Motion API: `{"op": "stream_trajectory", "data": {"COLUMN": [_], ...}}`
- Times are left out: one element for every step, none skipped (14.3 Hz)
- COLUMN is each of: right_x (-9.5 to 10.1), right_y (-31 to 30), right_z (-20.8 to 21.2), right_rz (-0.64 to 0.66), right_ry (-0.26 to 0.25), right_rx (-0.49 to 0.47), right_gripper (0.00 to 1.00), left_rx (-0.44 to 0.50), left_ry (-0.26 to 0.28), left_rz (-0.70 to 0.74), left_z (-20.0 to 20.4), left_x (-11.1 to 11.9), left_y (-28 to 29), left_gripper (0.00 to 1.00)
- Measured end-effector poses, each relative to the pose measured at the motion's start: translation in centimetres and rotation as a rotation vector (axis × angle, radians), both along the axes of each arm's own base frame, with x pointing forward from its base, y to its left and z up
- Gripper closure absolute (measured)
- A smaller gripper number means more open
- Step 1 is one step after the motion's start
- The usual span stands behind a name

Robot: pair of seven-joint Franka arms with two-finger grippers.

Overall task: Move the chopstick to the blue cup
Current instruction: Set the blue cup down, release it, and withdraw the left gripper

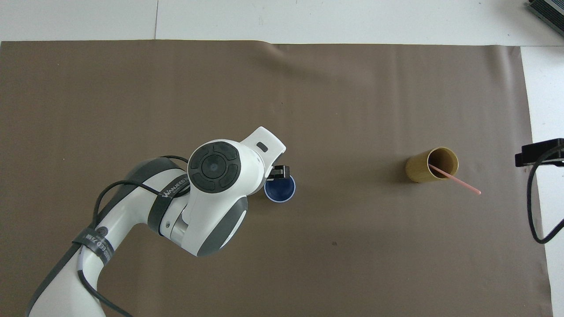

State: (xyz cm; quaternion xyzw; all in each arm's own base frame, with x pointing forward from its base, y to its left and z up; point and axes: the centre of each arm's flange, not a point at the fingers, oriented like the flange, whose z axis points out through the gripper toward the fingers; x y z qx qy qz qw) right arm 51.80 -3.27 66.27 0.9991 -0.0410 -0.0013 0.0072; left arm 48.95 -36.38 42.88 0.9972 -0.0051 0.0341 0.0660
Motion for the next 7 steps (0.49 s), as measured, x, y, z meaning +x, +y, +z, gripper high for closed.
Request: {"op": "stream_trajectory", "data": {"right_x": [0.0, 0.0, 0.0, 0.0, 0.0, 0.0, -0.1], "right_y": [0.0, 0.0, 0.0, 0.0, 0.0, 0.0, 0.1], "right_z": [0.0, 0.0, 0.0, 0.0, 0.0, 0.0, -0.1], "right_rz": [0.0, 0.0, 0.0, 0.0, 0.0, 0.0, 0.002], "right_ry": [0.0, 0.0, 0.0, 0.0, 0.0, 0.003, 0.014], "right_rx": [0.0, 0.0, 0.0, 0.0, 0.0, 0.0, 0.001], "right_gripper": [0.0, 0.0, 0.0, 0.0, 0.0, 0.0, 0.0], "left_rx": [0.006, 0.012, 0.02, 0.029, 0.041, 0.049, 0.053], "left_ry": [0.001, -0.002, -0.003, 0.001, 0.014, 0.027, 0.033], "left_rz": [-0.009, -0.029, -0.057, -0.083, -0.11, -0.128, -0.137], "left_z": [1.7, 3.7, 5.6, 7.5, 9.3, 11.0, 12.7], "left_x": [0.5, 1.0, 1.4, 1.8, 2.0, 2.3, 2.6], "left_y": [1.9, 4.2, 6.8, 9.4, 12.2, 14.6, 16.7], "left_gripper": [0.0, 0.0, 0.0, 0.0, 0.0, 0.0, 0.0]}}
